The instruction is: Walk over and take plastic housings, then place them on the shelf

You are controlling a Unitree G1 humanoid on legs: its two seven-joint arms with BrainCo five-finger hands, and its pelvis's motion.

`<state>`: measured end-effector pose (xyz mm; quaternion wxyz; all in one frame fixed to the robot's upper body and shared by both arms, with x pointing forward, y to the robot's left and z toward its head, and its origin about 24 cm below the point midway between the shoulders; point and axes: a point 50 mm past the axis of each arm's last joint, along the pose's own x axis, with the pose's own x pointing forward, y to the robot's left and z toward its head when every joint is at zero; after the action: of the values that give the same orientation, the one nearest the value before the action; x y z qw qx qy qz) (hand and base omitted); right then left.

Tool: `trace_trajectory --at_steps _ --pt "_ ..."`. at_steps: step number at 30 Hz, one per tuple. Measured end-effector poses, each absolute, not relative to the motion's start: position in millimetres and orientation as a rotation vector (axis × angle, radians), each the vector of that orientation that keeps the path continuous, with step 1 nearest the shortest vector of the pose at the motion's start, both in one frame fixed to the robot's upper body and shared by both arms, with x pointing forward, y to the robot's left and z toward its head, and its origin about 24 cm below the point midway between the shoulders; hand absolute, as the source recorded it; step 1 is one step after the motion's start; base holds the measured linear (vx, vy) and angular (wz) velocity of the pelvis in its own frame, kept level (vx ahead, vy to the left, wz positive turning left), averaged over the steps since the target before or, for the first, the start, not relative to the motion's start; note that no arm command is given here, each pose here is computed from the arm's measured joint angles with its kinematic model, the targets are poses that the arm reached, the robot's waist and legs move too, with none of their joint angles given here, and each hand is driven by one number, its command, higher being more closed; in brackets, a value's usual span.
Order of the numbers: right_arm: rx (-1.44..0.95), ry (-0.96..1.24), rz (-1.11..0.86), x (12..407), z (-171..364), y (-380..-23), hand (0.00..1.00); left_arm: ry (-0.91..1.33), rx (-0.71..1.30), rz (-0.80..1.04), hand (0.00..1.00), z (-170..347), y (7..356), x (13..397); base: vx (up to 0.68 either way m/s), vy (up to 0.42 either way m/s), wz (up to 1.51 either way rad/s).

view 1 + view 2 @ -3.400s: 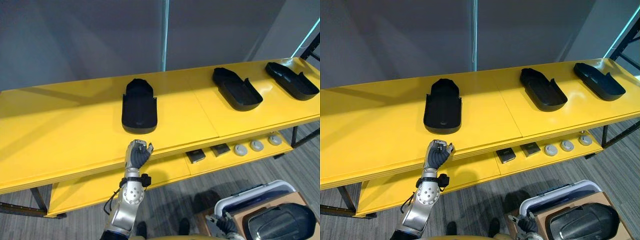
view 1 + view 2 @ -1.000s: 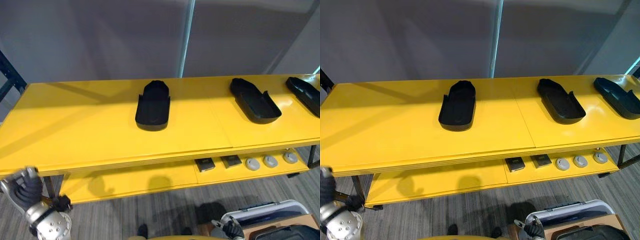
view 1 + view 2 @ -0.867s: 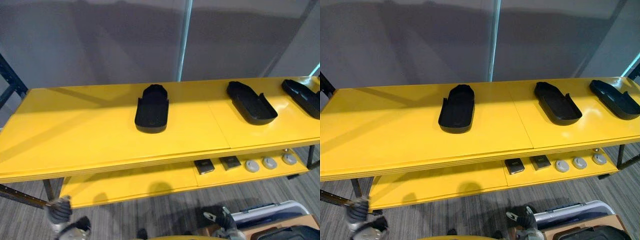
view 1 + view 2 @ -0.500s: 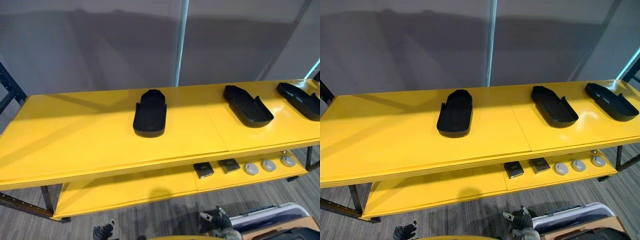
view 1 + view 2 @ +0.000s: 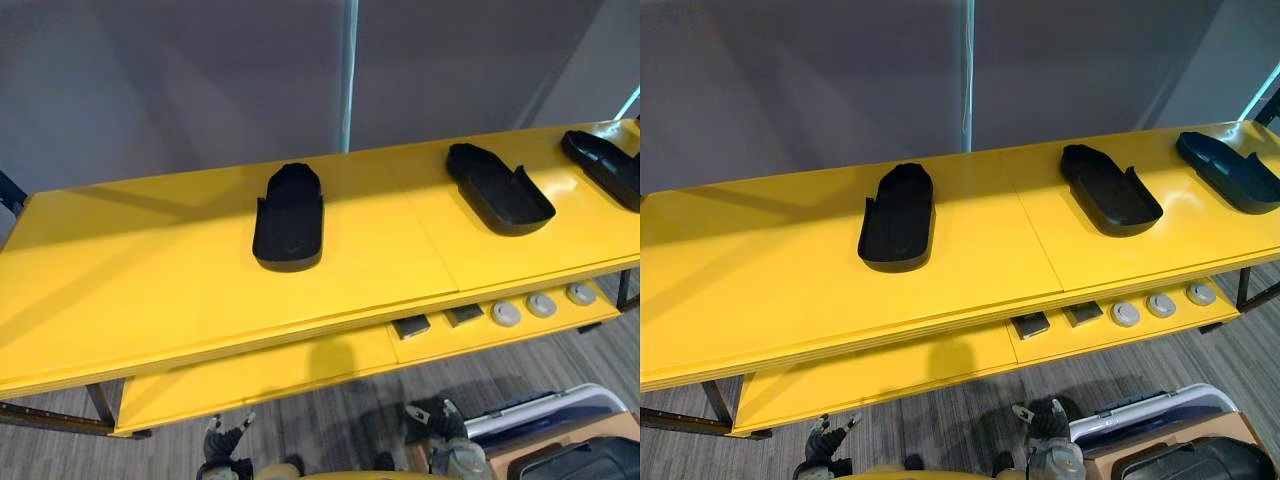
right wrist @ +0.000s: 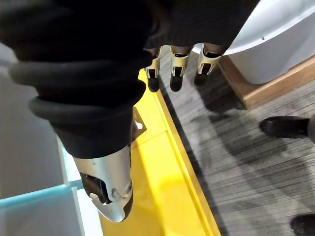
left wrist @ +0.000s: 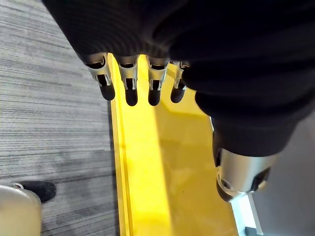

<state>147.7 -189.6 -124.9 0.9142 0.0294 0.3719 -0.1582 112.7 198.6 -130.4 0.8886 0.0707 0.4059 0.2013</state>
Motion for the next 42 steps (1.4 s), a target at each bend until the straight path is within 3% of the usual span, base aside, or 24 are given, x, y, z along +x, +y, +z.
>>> trace_trajectory --at_steps 4,14,23,32,42 --pt "0.052 0.643 -0.285 172.1 -105.7 -182.8 0.0 0.8 0.148 0.412 0.0 -125.6 195.0 122.4 -0.13 0.084 -1.21" --pt "-0.019 0.586 -0.155 199.7 -96.1 -162.0 0.0 0.767 0.174 0.398 0.0 -121.0 201.0 138.0 -0.05 0.05 -1.51" --pt "-0.076 0.615 -0.116 195.5 -102.1 -164.0 0.0 0.805 0.156 0.372 0.0 -126.9 189.8 136.8 0.14 -0.044 -0.84" --pt "-0.082 0.641 -0.145 187.5 -107.4 -164.5 0.0 0.794 0.196 0.297 0.0 -126.9 182.0 148.2 0.12 0.196 -0.52" --pt "-0.051 0.683 -0.236 169.3 -114.2 -176.0 0.0 0.879 0.212 0.29 0.0 -138.5 184.0 129.0 -0.01 0.06 -0.37"
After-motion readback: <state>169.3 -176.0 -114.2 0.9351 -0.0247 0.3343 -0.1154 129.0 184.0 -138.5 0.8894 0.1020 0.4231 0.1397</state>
